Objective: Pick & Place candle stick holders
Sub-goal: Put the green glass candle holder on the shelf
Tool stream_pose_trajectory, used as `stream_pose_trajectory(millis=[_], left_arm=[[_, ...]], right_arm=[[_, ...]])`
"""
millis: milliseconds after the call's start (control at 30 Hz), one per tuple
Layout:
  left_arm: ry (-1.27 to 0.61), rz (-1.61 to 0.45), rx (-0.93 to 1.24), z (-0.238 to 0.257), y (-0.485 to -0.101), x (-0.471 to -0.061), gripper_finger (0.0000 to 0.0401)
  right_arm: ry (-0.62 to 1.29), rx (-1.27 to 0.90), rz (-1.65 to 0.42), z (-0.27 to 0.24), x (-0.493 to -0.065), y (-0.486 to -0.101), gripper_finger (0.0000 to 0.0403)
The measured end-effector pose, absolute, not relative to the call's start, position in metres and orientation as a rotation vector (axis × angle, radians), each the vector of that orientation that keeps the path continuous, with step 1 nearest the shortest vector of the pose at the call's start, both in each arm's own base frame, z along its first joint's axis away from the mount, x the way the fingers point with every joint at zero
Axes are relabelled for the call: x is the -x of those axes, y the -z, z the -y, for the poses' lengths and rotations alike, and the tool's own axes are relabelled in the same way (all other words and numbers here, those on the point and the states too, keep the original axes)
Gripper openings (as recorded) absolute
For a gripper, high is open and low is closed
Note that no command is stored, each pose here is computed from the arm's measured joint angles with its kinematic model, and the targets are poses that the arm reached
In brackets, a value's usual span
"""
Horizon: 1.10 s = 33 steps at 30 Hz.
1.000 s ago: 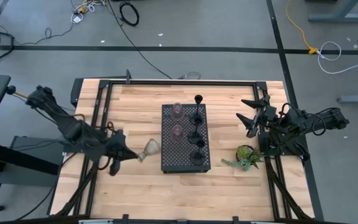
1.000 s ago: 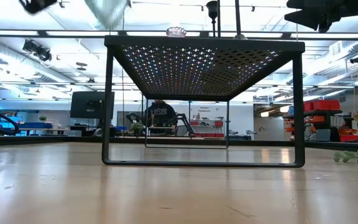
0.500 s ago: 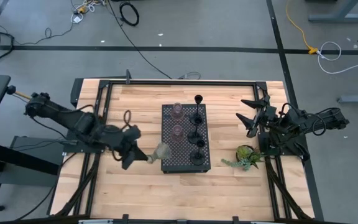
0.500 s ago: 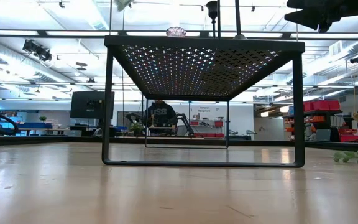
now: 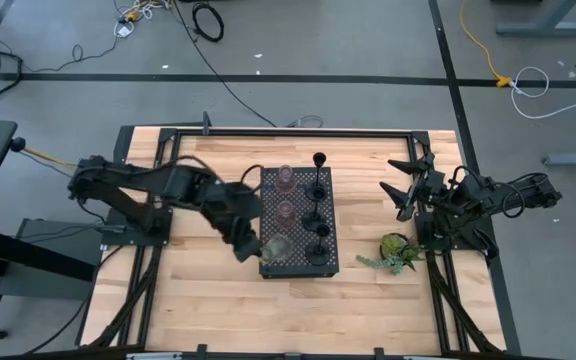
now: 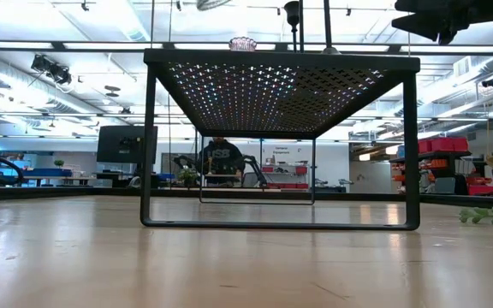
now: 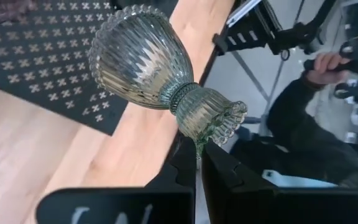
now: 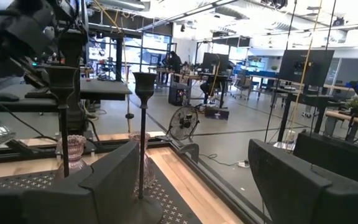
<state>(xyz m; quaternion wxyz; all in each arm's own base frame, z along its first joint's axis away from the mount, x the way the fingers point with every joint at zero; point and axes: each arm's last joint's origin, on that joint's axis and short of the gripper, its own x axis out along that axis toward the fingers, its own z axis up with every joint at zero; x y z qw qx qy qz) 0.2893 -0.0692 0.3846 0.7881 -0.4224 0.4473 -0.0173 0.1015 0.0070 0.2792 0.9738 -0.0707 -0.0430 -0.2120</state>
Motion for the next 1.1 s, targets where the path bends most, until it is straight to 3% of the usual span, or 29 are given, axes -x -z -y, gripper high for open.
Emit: stream_pose_trajectory(millis=[367, 1100], left_arm=[[0.009, -1.119, 1.078, 0.036, -0.362, -0.322, 0.0007], [-0.028, -1.163, 1.172, 0.016, -0.343, -0.339, 0.0009]], right_arm=[[0.429, 0.159, 0.083, -0.007, -0.101, -0.279, 0.0299], [0.429, 0.166, 0.069, -0.007, -0.102, -0.278, 0.0299]])
